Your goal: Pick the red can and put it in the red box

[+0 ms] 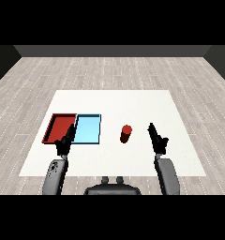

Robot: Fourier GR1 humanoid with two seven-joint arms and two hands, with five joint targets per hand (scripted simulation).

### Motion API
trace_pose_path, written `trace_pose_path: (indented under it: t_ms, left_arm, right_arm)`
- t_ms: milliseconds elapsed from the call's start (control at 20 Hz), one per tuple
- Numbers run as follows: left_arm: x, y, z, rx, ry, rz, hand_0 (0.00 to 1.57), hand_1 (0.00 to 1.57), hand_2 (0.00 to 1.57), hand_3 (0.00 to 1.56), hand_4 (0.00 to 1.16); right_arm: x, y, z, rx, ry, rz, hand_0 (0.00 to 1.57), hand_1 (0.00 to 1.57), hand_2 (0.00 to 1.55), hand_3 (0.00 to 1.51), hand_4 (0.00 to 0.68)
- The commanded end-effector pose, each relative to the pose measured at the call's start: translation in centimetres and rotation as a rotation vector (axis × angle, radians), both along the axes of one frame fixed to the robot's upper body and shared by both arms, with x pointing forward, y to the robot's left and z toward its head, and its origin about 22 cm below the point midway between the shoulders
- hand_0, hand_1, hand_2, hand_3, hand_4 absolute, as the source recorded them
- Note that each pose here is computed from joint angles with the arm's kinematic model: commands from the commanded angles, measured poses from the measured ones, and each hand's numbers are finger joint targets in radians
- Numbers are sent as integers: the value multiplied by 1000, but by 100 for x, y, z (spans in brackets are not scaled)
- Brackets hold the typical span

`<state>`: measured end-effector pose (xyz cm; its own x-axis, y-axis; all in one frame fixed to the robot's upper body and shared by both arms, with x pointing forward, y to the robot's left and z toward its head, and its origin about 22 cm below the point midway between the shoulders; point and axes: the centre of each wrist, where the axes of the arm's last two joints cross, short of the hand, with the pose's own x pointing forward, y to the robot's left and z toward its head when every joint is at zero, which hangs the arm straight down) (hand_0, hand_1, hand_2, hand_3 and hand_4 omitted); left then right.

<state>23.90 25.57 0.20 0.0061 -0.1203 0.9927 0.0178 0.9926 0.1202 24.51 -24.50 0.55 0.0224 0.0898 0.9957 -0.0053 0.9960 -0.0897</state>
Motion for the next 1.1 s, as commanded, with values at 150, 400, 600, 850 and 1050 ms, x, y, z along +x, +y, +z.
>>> trace_pose_path:
  t_ms: [150, 400, 600, 850, 1050]
  left_arm:
    - [4, 1, 3, -4, -7, 41, 0, 0, 0, 0, 0]
    - [63, -167, 216, -108, -379, 28, 0, 0, 0, 0, 0]
    - [-117, -32, 98, -96, -397, 34, 0, 0, 0, 0, 0]
    - [-132, 137, -37, -84, -414, 48, 0, 0, 0, 0, 0]
    - [113, -106, -119, -110, -404, 11, 0, 0, 0, 0, 0]
  right_arm:
    - [-25, -14, -31, -28, -8, -21, 0, 0, 0, 0, 0]
    - [47, 228, 105, 143, -269, 75, 0, 0, 0, 0, 0]
    - [-88, -43, 60, 137, -287, 93, 0, 0, 0, 0, 0]
    - [-148, -65, -29, 122, -278, 99, 0, 0, 0, 0, 0]
    - [65, -164, -140, 116, -277, 84, 0, 0, 0, 0, 0]
